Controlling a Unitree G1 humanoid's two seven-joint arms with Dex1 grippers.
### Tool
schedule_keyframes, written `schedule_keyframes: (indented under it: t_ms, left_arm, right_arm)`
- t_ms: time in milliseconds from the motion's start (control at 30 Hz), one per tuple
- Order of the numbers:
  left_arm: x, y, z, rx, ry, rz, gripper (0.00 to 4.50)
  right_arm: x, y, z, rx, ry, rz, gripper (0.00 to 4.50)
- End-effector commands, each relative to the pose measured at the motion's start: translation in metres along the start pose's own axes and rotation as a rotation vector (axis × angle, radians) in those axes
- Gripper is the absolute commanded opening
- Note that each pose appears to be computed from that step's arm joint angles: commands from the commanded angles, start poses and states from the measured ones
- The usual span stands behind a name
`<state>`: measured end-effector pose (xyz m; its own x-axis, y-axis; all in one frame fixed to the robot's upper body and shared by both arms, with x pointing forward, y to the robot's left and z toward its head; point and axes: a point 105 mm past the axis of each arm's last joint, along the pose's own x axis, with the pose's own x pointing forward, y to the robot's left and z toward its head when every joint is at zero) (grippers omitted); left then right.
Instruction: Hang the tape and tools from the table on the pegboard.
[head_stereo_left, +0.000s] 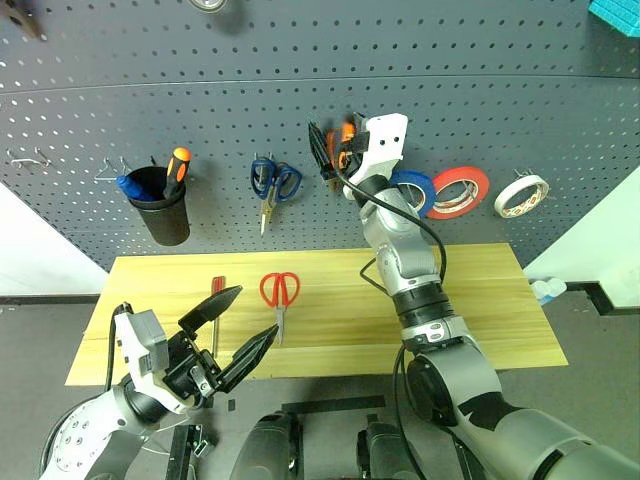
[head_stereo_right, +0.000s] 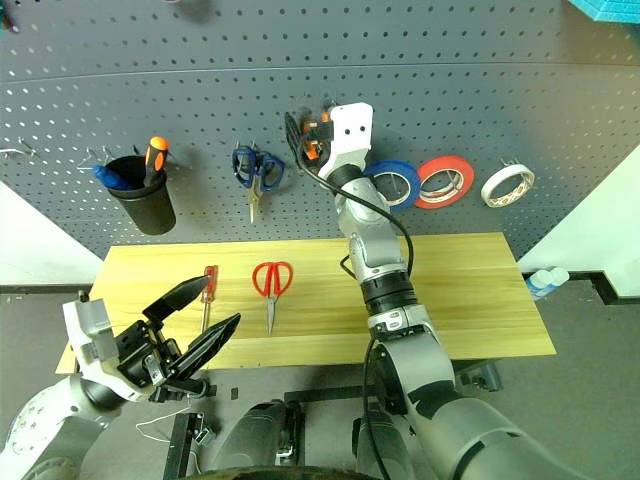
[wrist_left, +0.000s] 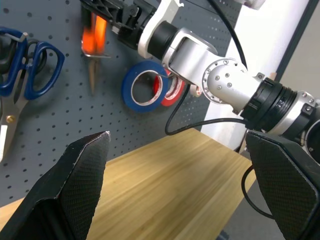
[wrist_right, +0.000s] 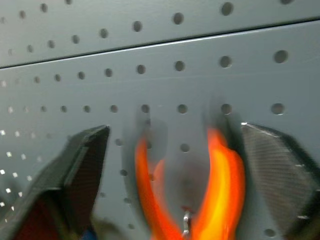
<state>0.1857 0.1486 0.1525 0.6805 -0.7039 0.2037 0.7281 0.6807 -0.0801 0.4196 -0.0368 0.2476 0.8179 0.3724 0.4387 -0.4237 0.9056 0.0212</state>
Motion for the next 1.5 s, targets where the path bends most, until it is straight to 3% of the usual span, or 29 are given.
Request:
schedule_keyframes:
  t_ms: [33, 467, 1500]
  left_arm:
    - [0.002, -0.003, 0.004, 0.015, -0.018, -0.016, 4.5]
    - [0.008, -0.001, 0.001, 0.01, -0.032, -0.038, 4.5]
    - [0.032, 0.009, -0.015, 0.009, -0.086, -0.111, 4.5]
  right_arm:
    - [0.001, -0.009, 0.01, 0.0, -0.021, -0.033, 4.48]
    - [-0.003, -0.008, 0.015, -0.008, -0.02, 0.0, 4.48]
    - [-0.057, -0.027, 0.03, -0.121, 0.068, 0.067, 4.48]
